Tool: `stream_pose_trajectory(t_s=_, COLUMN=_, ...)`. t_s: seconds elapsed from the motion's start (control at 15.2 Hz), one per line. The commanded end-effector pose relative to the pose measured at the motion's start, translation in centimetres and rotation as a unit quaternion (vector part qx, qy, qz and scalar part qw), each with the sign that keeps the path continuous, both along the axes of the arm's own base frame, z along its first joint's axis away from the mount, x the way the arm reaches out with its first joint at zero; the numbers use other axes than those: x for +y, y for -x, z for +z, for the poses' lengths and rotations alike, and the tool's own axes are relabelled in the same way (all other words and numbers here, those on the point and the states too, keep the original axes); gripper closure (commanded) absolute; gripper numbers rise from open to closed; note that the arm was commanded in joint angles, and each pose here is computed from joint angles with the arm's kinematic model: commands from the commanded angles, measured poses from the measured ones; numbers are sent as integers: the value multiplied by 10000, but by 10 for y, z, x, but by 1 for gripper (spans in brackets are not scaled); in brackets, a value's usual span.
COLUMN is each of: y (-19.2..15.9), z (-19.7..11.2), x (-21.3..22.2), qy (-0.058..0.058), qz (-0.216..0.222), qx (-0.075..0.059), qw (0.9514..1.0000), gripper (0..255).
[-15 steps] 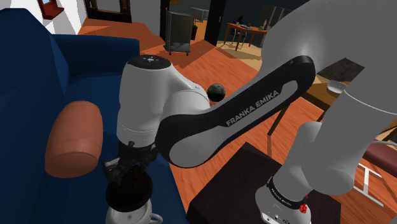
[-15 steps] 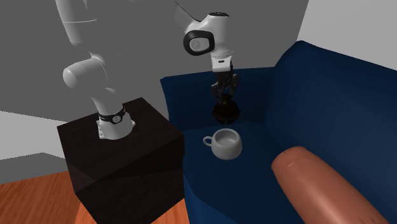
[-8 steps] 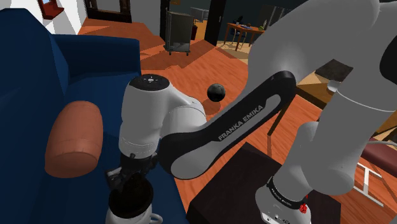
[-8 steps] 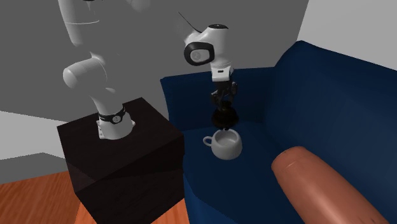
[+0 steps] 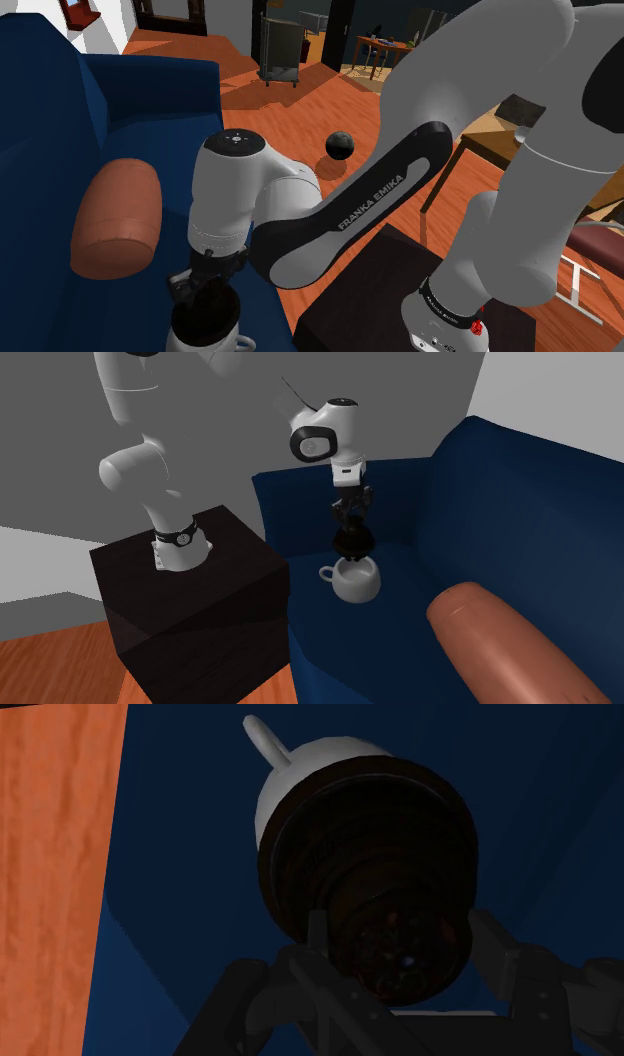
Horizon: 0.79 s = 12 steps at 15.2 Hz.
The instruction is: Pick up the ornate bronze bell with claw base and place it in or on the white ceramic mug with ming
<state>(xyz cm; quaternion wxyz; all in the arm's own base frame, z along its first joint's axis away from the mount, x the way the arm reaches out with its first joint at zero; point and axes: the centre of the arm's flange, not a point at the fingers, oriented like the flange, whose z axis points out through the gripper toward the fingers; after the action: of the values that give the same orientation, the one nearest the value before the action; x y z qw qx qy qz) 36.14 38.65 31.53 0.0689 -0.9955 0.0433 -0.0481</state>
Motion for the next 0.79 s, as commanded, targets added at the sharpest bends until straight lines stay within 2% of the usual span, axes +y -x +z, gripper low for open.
stream_pose_trajectory(t_s=0.0, y=0, z=0, x=0, qy=-4, qz=0, qx=-5, qw=10000, gripper=255)
stream_pose_trajectory(t_s=0.07, y=0, z=0, x=0, qy=-4, qz=0, qx=-5, qw=10000, gripper=255)
stream_pose_trajectory(t_s=0.13, y=0, z=0, x=0, qy=-4, qz=0, qx=-5, qw=10000, gripper=0)
stream_pose_trajectory(t_s=0.46, y=0, z=0, x=0, qy=-4, qz=0, qx=-5, qw=10000, gripper=0)
stream_pose_trajectory(t_s=0.73, y=5, z=50, x=-7, qy=-4, qz=0, qx=-5, qw=10000, gripper=0)
